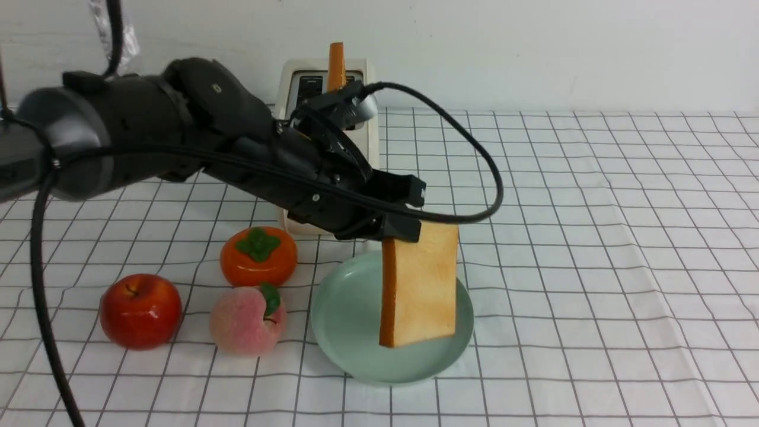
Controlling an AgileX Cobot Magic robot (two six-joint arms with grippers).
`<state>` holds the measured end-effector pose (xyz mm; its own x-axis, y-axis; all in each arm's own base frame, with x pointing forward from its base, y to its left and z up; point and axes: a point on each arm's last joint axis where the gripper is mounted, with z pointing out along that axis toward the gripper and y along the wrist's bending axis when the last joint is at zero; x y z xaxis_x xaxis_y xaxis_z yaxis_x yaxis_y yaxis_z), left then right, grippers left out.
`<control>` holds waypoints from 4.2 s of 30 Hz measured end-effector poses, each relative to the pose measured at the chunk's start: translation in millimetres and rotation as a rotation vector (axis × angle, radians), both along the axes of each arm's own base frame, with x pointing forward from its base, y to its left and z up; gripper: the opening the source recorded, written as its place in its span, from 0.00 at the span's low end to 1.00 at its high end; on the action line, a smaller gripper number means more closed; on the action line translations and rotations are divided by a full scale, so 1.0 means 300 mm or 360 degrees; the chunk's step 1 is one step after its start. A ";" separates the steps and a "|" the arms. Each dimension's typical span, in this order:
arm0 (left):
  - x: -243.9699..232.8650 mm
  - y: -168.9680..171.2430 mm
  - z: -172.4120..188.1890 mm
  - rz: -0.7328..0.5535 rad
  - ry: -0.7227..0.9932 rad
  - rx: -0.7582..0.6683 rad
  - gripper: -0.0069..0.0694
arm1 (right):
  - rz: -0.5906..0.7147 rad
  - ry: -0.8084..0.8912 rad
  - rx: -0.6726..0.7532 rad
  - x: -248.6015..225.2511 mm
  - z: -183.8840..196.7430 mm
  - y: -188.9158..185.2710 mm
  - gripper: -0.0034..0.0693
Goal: Take toasted bread from bread machine on white checkered table place on plate.
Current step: 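Place the slice of bread on the plate with the left gripper, then grasp the toast slice in the toaster and pull it up out of the slot with the right gripper, then place the held slice of bread on top of the slice on the plate with the right gripper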
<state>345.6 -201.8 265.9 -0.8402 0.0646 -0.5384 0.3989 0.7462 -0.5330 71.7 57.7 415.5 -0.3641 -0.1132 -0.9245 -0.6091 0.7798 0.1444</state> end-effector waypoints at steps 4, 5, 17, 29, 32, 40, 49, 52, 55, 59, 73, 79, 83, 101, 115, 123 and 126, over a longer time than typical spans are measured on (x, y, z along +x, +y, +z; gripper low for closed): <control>0.022 -0.009 -0.059 0.0021 0.0063 0.0011 0.19 | 0.0012 0.0021 -0.0017 -0.003 -0.005 0.000 0.03; 0.026 -0.010 -0.071 0.0021 0.0076 0.0018 0.19 | 0.0012 0.0021 -0.0017 -0.003 -0.005 0.000 0.04; 0.026 0.006 -0.118 -0.0091 0.0059 0.0216 0.69 | 0.0016 0.0023 -0.0011 -0.003 -0.004 0.001 0.04; -0.088 0.106 0.193 -0.0127 -0.0452 0.0421 0.82 | 0.0013 0.0018 -0.0007 -0.003 -0.003 0.001 0.05; -0.132 0.141 0.290 -0.0084 -0.0634 0.0451 0.69 | 0.0012 0.0016 -0.0006 -0.002 -0.003 0.001 0.05; -0.248 0.216 0.467 -0.0002 -0.0944 0.0471 0.18 | 0.0009 0.0079 -0.0018 0.038 -0.015 0.010 0.05; -0.322 0.241 0.455 -0.0037 -0.0738 0.0480 0.07 | 0.0017 0.0161 -0.0014 0.088 -0.025 0.023 0.05; -0.400 0.277 0.472 0.0011 -0.0761 0.0437 0.07 | 0.0030 0.0259 -0.0022 0.141 -0.026 0.037 0.05; -0.497 0.322 0.478 0.0058 -0.0799 0.0387 0.07 | 0.0039 0.0369 -0.0032 0.220 -0.027 0.057 0.05; -0.614 0.377 0.451 0.0099 -0.0864 0.0346 0.07 | 0.0134 0.0502 -0.0039 0.351 -0.031 0.126 0.05; -0.895 0.510 0.329 0.0222 -0.1147 0.0188 0.07 | 0.0102 0.0549 -0.0321 0.835 -0.094 0.687 0.14; -0.902 0.512 0.307 0.0218 -0.1133 0.0190 0.07 | -0.0122 0.0410 -0.0185 1.056 -0.119 0.799 0.42; -0.903 0.511 0.308 0.0220 -0.1130 0.0172 0.07 | -0.0201 0.0311 -0.0178 1.159 -0.184 0.843 0.63; -0.908 0.501 0.312 0.0223 -0.1087 0.0075 0.47 | -0.0418 0.0136 -0.0084 1.318 -0.327 0.838 0.45; -0.893 0.507 0.355 0.0341 -0.1267 -0.0038 0.07 | -0.0396 0.0049 -0.0016 1.322 -0.303 0.847 0.16; -0.882 0.521 0.403 0.0470 -0.1486 -0.0129 0.07 | -0.0278 -0.0105 -0.0048 1.136 0.001 0.817 0.16; -0.881 0.523 0.404 0.0468 -0.1508 -0.0101 0.07 | -0.0131 -0.0069 -0.0218 0.973 0.150 0.772 0.16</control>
<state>81.4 -45.0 387.0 -0.0393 -0.1297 -0.9908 0.4844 0.8648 -0.1324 363.7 289.2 460.6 -0.3376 -0.2105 -0.9174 -0.5457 0.8380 0.0085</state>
